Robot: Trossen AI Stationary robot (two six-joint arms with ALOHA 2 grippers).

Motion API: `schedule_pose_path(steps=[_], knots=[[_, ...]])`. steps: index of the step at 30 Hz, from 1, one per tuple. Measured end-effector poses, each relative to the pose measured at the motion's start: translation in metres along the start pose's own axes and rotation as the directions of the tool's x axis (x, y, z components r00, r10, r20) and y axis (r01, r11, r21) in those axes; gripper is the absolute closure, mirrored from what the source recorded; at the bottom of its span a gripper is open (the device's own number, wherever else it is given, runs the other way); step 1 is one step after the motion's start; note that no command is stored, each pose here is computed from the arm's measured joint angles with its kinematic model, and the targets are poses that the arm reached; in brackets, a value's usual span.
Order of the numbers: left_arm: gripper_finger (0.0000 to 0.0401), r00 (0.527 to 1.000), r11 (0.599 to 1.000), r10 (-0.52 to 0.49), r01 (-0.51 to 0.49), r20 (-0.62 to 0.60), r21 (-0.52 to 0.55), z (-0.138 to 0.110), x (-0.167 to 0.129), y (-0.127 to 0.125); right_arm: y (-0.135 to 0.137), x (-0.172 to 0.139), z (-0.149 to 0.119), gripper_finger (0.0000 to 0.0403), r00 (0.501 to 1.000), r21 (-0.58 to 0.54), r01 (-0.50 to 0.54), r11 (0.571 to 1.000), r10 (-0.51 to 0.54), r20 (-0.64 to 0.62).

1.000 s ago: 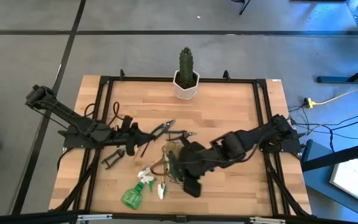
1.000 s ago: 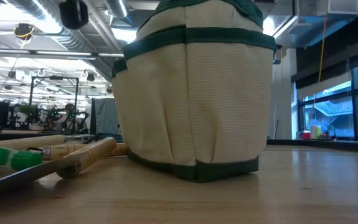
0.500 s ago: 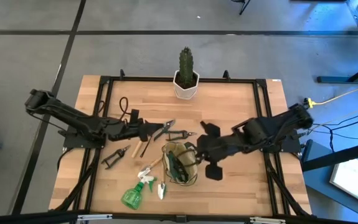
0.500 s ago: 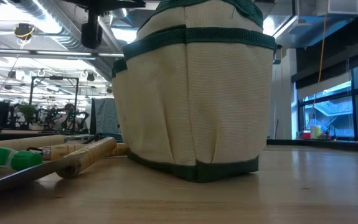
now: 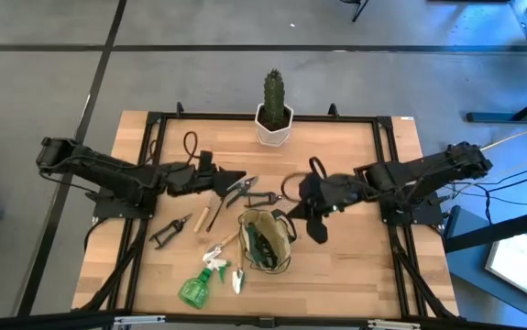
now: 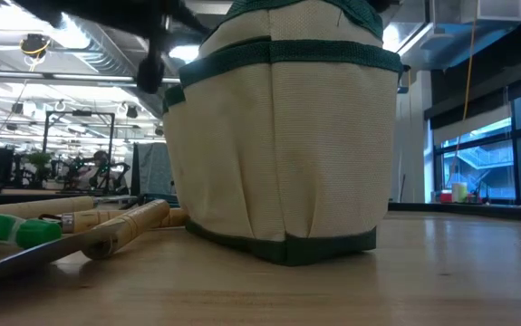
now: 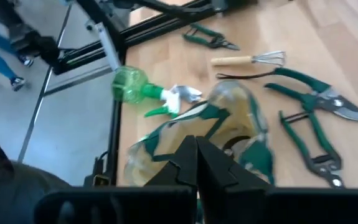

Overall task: Pick & Place Garden tools in Gardening bag
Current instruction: Put the green shears into the green gardening bag

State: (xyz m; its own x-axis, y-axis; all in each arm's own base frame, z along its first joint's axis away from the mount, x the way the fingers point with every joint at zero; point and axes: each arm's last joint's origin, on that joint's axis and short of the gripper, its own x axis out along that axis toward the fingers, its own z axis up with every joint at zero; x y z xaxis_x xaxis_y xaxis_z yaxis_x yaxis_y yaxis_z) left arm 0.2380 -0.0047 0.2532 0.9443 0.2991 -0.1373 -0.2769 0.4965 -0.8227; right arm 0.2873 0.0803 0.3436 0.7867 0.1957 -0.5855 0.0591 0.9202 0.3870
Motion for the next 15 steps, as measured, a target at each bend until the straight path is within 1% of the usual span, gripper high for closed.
schedule_pose_path(steps=[4,8,12,15], knots=[[0.04,0.994,0.998,0.041,-0.037,-0.097,0.045,0.021,0.009,0.022,-0.02,0.0,0.01,0.0403,1.0,0.041,0.019,0.999,-0.02,0.014],[0.04,0.982,0.998,0.044,-0.036,-0.186,0.048,0.051,0.013,0.047,-0.039,-0.001,0.021,0.0403,0.999,0.058,0.028,0.998,-0.03,0.032],[0.04,0.945,0.995,0.103,-0.101,-0.31,0.024,0.071,0.009,0.078,-0.054,-0.002,0.03,0.0403,0.997,0.075,0.026,0.997,-0.032,0.076],[0.04,0.911,0.991,0.12,-0.132,-0.395,-0.004,0.079,0.007,0.097,-0.067,0.005,0.028,0.0403,0.994,0.094,-0.015,0.995,0.005,0.108]])
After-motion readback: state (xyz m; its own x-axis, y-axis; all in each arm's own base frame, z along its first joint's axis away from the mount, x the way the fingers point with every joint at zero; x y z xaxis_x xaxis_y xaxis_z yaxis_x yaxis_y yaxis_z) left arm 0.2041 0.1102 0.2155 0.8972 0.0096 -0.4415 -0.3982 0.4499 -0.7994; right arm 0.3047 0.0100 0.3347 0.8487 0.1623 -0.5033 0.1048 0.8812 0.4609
